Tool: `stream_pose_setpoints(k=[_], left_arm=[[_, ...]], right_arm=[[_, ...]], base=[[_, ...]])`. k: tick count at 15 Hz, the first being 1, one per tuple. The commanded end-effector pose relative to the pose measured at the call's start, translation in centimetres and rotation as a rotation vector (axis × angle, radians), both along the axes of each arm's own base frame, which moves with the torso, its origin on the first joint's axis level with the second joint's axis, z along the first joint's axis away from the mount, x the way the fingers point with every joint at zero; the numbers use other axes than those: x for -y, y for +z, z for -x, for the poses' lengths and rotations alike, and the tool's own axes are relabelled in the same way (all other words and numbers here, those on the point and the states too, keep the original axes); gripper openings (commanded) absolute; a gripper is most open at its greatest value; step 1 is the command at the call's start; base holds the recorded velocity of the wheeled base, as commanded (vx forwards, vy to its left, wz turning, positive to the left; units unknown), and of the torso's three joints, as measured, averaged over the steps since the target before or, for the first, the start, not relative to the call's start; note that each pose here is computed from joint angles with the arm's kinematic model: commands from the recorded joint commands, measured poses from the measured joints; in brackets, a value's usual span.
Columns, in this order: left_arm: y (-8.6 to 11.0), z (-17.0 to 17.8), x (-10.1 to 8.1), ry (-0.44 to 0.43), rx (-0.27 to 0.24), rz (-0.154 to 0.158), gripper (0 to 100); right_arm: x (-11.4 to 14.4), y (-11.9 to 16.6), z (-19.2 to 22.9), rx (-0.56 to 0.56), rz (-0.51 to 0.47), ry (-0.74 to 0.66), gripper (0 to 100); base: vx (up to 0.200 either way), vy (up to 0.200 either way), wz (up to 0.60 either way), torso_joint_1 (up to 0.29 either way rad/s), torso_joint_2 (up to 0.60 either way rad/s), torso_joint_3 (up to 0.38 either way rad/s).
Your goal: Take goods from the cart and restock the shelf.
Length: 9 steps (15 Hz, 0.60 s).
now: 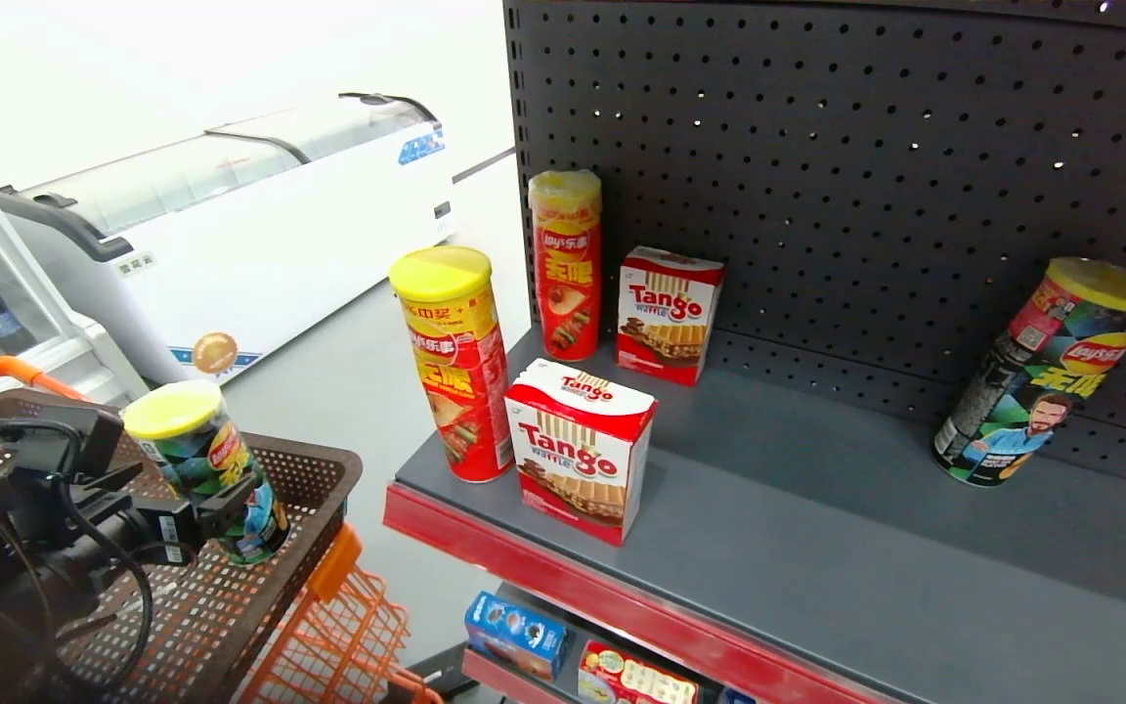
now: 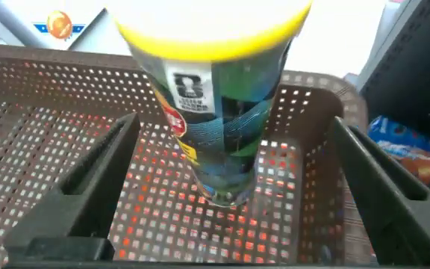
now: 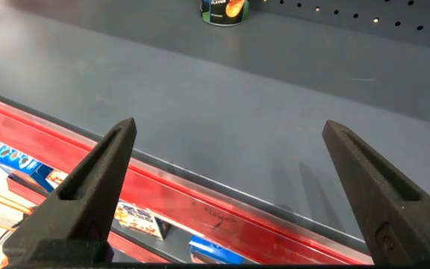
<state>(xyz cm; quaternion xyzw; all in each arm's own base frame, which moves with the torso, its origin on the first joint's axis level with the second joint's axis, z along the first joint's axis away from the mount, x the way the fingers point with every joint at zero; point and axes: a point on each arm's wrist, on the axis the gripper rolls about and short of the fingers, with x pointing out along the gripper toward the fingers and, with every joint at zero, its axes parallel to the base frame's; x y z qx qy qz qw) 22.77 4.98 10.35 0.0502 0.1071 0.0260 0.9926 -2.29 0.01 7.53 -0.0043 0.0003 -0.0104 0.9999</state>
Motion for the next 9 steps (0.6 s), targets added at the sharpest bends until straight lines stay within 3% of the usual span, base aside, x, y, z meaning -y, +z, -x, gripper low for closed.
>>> stream_pose_setpoints(k=[1, 9], left_arm=[[-2.0, -1.1, -0.3, 0.002, -0.068, 0.007, 100], [-2.7, -2.6, -1.8, 0.049, -0.021, 0.005, 100]], right_arm=[[0.0, 0.0, 0.0, -0.001, 0.001, 0.001, 100], [0.0, 0.0, 0.0, -0.001, 0.001, -0.001, 100]], base=[[0.000, 0.000, 0.00, 0.000, 0.00, 0.000], [0.000, 0.000, 0.00, 0.000, 0.00, 0.000]])
